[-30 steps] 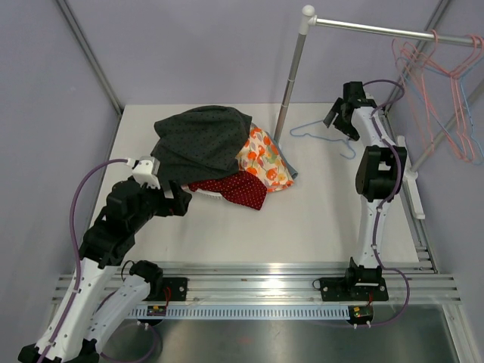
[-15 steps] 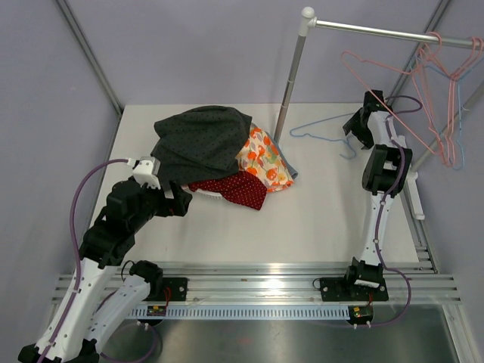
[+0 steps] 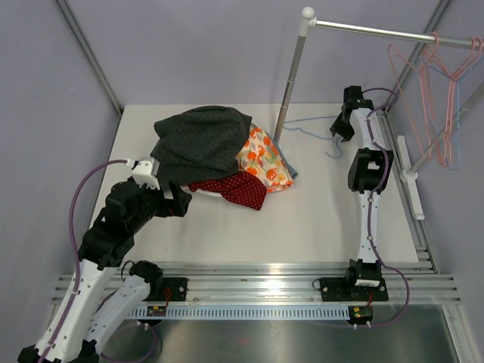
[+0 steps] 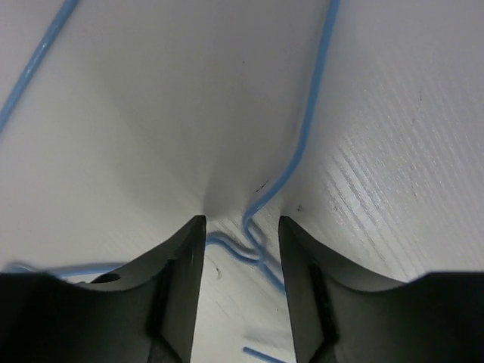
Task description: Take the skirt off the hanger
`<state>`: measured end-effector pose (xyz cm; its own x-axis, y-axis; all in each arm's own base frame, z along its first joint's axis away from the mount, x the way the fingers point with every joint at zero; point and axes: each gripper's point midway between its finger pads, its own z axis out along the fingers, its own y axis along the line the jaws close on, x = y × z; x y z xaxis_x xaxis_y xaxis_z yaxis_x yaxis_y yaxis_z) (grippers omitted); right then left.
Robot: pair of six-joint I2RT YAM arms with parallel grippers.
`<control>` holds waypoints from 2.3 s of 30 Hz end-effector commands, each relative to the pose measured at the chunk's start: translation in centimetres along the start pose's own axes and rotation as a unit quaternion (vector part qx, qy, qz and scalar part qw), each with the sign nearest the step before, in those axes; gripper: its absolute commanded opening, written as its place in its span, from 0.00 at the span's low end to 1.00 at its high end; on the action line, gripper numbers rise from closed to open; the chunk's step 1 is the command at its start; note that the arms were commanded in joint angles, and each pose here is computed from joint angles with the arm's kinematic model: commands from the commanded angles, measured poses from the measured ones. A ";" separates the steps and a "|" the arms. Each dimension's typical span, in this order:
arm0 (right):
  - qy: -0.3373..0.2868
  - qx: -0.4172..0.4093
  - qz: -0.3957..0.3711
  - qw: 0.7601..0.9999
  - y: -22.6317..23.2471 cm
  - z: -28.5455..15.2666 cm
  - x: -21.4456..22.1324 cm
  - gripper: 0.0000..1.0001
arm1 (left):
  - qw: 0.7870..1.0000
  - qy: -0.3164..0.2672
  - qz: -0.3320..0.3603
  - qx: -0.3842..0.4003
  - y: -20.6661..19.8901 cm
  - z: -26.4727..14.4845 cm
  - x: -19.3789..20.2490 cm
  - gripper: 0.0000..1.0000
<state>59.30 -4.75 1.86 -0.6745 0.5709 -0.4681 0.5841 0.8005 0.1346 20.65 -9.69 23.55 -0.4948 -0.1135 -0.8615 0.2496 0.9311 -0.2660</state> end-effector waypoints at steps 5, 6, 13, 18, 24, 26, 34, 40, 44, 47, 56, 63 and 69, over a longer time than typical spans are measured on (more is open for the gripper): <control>0.079 0.090 -0.072 0.990 -4.7 1.5 4.4 0.37 | 0.999 -0.037 0.004 0.014 -0.6 -0.7 -1.4 0.99; 0.083 0.099 -0.075 0.989 -5.2 1.4 4.6 0.30 | 0.999 -0.037 0.004 0.016 -0.6 -0.8 -1.4 0.99; 0.148 0.104 -0.103 0.978 -5.6 2.3 8.5 0.03 | 0.999 -0.047 0.005 0.020 -0.7 -1.2 -1.7 0.99; 0.147 0.108 -0.138 0.974 -5.2 1.1 9.4 0.00 | 0.999 -0.048 0.005 0.015 -0.6 -1.2 -1.7 0.99; 0.088 0.079 -0.128 0.985 -4.5 -5.7 7.0 0.00 | 0.999 -0.040 0.005 0.012 -0.5 -0.9 -1.5 0.99; 0.051 0.057 -0.123 0.989 -3.6 -9.8 5.4 0.00 | 0.999 -0.041 0.004 0.010 -0.4 -0.9 -1.5 0.99; -0.004 0.025 -0.144 0.989 -4.1 -20.2 8.0 0.00 | 0.998 -0.038 0.010 0.040 -1.6 -0.8 -2.0 0.99; -0.038 -0.006 -0.127 0.991 -6.8 -27.1 10.3 0.00 | 0.988 -0.040 -0.003 0.152 -6.2 -0.6 -3.5 0.99; -0.060 -0.053 -0.114 0.990 -7.5 -31.7 11.3 0.00 | 0.974 -0.061 0.013 0.218 -10.5 -0.3 -6.1 0.99; -0.059 -0.094 -0.116 0.987 -6.6 -34.2 12.5 0.00 | 0.955 -0.065 0.057 0.284 -15.5 0.6 -6.6 0.99; -0.040 -0.194 -0.117 0.973 -4.0 -38.8 15.2 0.00 | 0.879 -0.084 0.138 0.448 -29.6 5.3 -5.8 0.99; -0.049 -0.231 -0.131 0.963 -4.2 -43.5 15.2 0.00 | 0.886 -0.026 0.130 0.445 -32.6 10.7 0.3 0.99; 0.019 -0.206 -0.151 0.967 -6.0 -39.0 19.7 0.88 | 0.918 0.053 0.133 0.369 -30.3 16.8 7.1 0.99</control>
<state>26.44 8.06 29.92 -0.7233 0.3393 -0.6014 0.1412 0.9252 0.3521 21.74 -43.83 19.65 -0.4020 0.1837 -0.8970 0.8741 0.3687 -0.3162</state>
